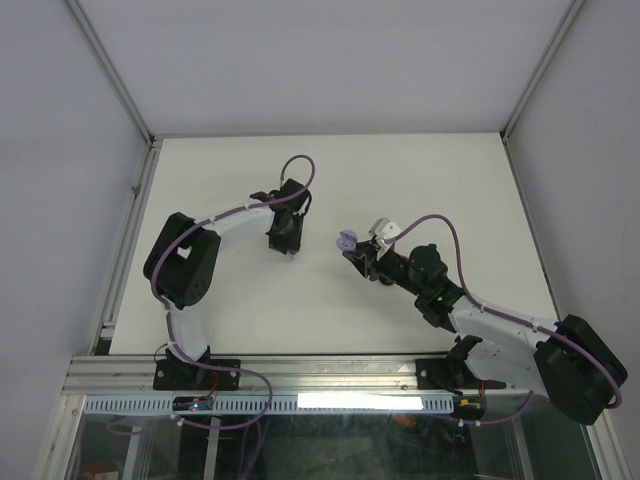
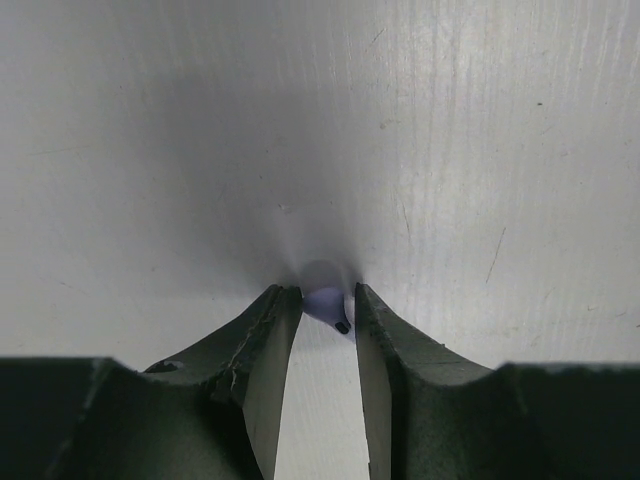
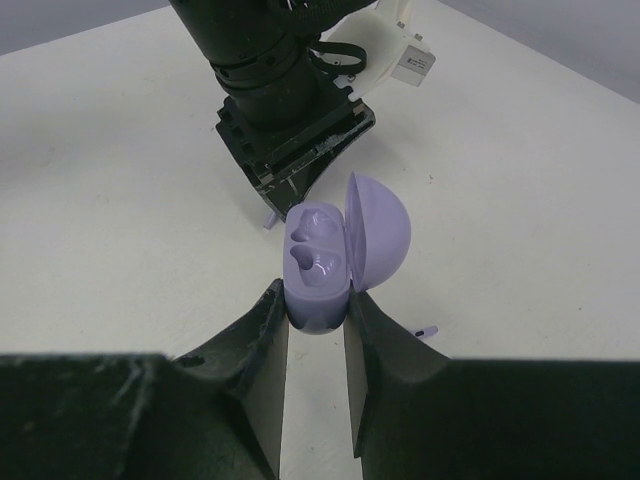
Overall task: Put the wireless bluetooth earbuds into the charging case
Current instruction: Pick up the earbud from the center of the board, then place the earbud in the charging case, then pick up the earbud from the center of the board.
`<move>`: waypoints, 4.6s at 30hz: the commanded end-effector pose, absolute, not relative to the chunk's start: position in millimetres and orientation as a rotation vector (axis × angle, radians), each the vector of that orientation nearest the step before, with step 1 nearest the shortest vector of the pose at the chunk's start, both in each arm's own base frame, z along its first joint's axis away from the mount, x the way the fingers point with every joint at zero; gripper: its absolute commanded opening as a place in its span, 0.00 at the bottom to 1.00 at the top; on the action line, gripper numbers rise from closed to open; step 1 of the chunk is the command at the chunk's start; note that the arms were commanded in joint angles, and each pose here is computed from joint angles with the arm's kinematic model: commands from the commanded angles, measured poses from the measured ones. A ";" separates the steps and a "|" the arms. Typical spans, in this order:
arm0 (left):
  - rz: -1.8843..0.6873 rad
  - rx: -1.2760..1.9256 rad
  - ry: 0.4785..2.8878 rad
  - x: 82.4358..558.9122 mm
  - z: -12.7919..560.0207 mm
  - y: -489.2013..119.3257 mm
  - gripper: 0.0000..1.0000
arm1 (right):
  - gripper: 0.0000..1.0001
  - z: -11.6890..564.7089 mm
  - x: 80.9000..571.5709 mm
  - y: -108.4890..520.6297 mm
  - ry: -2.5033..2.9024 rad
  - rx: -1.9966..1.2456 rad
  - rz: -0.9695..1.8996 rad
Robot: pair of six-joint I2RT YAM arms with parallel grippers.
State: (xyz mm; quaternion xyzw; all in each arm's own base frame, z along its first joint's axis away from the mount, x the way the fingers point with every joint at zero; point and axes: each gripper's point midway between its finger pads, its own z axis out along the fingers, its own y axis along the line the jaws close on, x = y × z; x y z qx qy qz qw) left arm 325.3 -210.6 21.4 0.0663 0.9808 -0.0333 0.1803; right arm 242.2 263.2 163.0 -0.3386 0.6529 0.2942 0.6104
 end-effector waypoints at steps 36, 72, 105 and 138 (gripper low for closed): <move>-0.356 0.111 2.061 326.9 217.3 -262.3 0.08 | 0.00 209.4 252.0 269.1 1.340 -0.672 0.704; -0.669 0.416 1.506 250.5 295.8 -334.8 0.09 | 0.00 253.9 234.8 270.1 1.171 -0.607 0.779; -0.692 0.443 1.633 242.2 276.1 -350.3 0.44 | 0.00 251.0 240.4 254.8 1.181 -0.557 0.707; -0.567 0.473 2.143 347.0 133.7 -377.1 0.54 | 0.00 208.7 273.9 145.9 1.341 -0.150 0.275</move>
